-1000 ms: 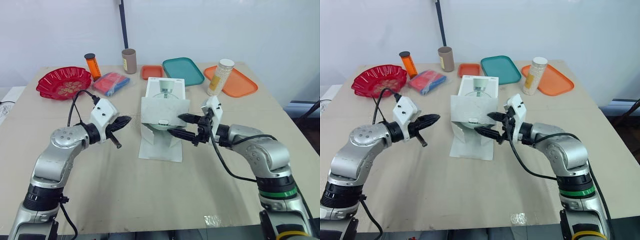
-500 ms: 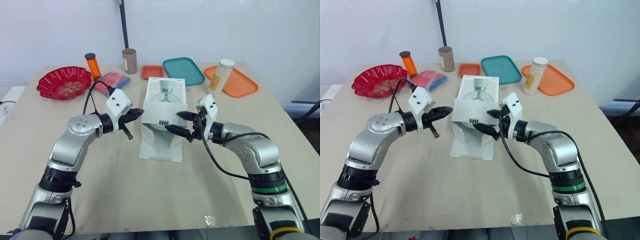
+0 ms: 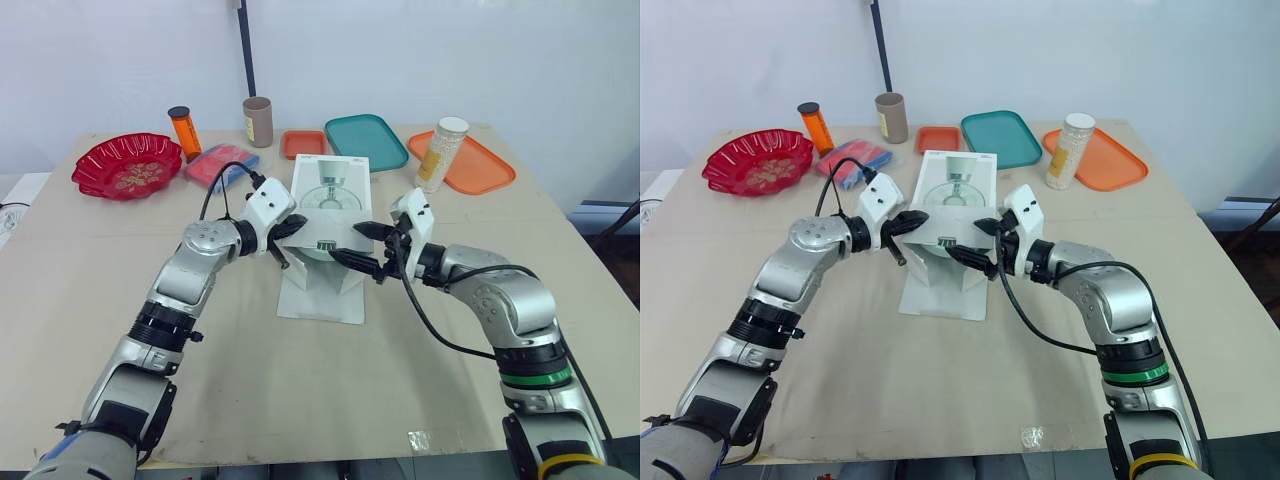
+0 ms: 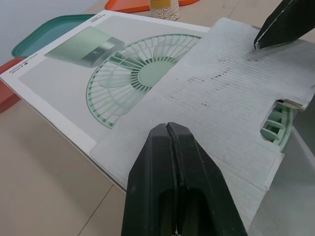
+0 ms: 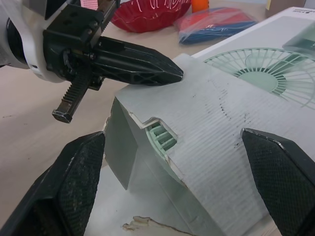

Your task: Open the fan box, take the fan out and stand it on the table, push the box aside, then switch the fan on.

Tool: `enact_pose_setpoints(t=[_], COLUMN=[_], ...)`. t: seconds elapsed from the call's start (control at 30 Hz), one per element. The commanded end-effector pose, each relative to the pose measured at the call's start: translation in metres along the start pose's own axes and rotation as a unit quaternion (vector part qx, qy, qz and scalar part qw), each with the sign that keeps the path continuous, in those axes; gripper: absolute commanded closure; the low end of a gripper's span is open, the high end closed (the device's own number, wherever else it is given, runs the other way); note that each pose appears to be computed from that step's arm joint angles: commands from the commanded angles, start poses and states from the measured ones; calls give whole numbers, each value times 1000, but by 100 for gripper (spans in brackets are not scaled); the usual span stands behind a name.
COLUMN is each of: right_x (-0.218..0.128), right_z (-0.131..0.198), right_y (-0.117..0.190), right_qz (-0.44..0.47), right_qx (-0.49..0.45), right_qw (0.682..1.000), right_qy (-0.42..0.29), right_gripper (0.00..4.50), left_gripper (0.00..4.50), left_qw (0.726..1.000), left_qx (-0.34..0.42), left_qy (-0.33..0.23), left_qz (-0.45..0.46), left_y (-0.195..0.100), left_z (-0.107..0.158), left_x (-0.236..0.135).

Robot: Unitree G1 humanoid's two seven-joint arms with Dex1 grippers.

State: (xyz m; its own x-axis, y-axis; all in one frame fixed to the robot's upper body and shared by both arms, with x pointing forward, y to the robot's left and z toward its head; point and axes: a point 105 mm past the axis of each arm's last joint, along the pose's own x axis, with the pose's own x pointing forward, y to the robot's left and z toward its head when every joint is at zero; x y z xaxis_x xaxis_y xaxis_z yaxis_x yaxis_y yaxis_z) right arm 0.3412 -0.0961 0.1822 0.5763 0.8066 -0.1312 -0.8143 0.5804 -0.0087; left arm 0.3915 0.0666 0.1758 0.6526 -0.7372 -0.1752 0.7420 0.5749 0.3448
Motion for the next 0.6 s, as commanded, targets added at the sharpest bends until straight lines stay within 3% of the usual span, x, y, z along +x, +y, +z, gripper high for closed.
enact_pose_setpoints(t=[0.03,0.3,0.6], right_x=[-13,-23,-11], right_z=[27,18,-4], right_y=[17,55,70], right_qz=[22,73,79], right_qx=[-36,-63,-53], right_qw=[998,995,995], right_qy=[-40,-18,19], right_gripper=[0,0,0], left_gripper=[445,445,445], left_qw=[1000,1000,1000], left_qx=[22,13,7], left_qy=[1,3,3], left_qz=[5,1,-9], left_y=[3,-2,-7], left_z=[7,5,6], left_x=[2,4,6])
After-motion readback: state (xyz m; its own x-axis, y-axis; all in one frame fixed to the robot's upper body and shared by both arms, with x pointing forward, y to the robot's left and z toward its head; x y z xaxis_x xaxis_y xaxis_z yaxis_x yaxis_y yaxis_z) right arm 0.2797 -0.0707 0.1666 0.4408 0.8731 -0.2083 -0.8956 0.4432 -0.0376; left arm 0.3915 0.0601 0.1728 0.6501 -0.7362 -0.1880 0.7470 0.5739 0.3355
